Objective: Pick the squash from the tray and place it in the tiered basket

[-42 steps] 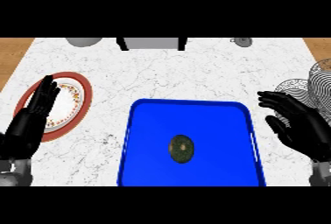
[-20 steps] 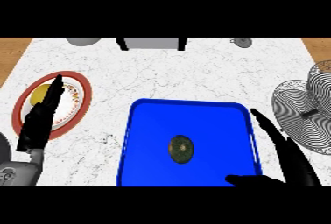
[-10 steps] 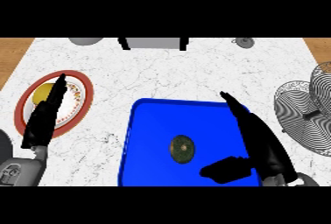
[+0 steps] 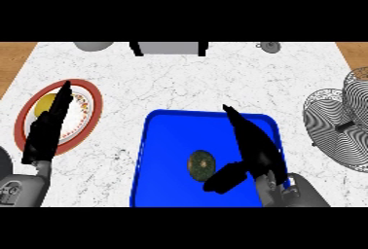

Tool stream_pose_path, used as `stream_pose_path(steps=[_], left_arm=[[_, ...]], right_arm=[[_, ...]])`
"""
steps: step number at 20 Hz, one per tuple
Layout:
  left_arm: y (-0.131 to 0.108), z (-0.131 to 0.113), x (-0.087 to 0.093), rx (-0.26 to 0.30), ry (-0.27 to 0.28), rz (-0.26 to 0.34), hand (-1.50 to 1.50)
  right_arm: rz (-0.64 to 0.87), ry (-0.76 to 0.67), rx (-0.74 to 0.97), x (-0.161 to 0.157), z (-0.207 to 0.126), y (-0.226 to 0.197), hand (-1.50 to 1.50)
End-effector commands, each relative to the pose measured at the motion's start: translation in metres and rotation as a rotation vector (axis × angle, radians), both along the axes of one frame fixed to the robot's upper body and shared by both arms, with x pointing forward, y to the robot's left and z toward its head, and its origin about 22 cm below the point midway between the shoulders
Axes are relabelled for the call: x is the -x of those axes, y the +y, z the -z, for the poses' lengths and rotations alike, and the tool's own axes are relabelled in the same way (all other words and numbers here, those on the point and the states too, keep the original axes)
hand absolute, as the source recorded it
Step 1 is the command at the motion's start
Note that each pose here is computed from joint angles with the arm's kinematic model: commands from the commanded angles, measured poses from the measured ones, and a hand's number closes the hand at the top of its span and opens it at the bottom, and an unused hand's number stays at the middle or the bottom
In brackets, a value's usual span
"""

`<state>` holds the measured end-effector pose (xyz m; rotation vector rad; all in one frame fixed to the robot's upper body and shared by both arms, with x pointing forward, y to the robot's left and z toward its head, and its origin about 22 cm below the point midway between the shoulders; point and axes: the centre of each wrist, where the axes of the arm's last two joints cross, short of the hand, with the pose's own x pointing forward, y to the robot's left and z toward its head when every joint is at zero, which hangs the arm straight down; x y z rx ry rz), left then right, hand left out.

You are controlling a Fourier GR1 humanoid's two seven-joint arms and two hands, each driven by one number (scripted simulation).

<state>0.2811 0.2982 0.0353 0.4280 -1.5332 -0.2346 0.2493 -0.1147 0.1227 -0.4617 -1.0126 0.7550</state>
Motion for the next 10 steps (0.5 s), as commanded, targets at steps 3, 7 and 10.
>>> stream_pose_path(steps=[3,7,10], left_arm=[[0.005,-0.005,0.002,-0.010,-0.003,-0.012,0.00],[0.001,0.013,-0.002,0.007,-0.001,-0.018,0.00],[0.019,0.008,0.003,-0.015,0.006,0.006,0.00]], right_arm=[[0.060,0.153,0.105,0.000,0.005,0.017,-1.50],[0.046,0.145,0.123,0.011,0.018,0.034,-1.50],[0.025,0.134,0.152,0.021,0.010,0.041,-1.50]])
